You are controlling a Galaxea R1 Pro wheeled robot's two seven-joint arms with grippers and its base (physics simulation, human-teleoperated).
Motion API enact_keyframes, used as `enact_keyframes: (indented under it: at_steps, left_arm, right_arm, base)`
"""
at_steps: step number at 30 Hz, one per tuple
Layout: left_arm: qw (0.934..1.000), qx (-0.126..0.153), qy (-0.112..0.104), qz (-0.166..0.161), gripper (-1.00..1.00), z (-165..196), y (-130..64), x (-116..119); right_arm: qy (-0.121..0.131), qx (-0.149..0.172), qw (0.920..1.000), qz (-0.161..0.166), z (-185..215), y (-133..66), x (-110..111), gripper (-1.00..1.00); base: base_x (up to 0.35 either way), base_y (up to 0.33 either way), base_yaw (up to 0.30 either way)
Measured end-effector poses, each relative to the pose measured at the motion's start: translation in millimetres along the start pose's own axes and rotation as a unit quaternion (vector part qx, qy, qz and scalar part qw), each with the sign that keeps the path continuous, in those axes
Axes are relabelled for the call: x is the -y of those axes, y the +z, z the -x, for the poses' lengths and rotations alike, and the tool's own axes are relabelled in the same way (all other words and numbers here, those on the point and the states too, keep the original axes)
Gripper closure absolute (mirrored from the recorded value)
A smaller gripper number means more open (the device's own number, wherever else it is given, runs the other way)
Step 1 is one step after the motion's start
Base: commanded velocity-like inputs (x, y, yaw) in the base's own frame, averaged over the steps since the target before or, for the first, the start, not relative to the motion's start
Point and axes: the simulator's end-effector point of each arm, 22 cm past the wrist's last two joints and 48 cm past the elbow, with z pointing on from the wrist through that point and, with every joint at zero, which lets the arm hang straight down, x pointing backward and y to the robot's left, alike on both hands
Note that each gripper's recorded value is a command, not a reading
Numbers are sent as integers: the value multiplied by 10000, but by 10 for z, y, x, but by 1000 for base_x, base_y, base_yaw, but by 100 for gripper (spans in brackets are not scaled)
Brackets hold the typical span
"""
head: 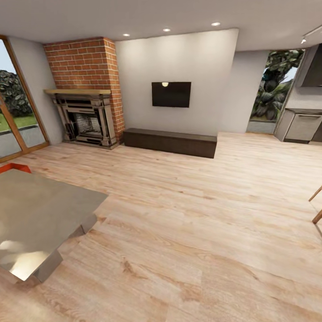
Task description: Move the two storage containers from the living room to the garage. In the garage, place one container on the floor and stack the other container on top of it (either order is fine).
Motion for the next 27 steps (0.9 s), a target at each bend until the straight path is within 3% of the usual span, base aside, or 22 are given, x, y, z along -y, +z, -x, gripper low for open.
enact_keyframes:
  at_steps: [27]
  left_arm:
    - [10000, 0, 0, -2, -100, 0, 0, 1]
  right_arm:
    - [-4, 1, 10000, 1, 0, 0, 0, -100]
  base:
    - [322, 0, 0]
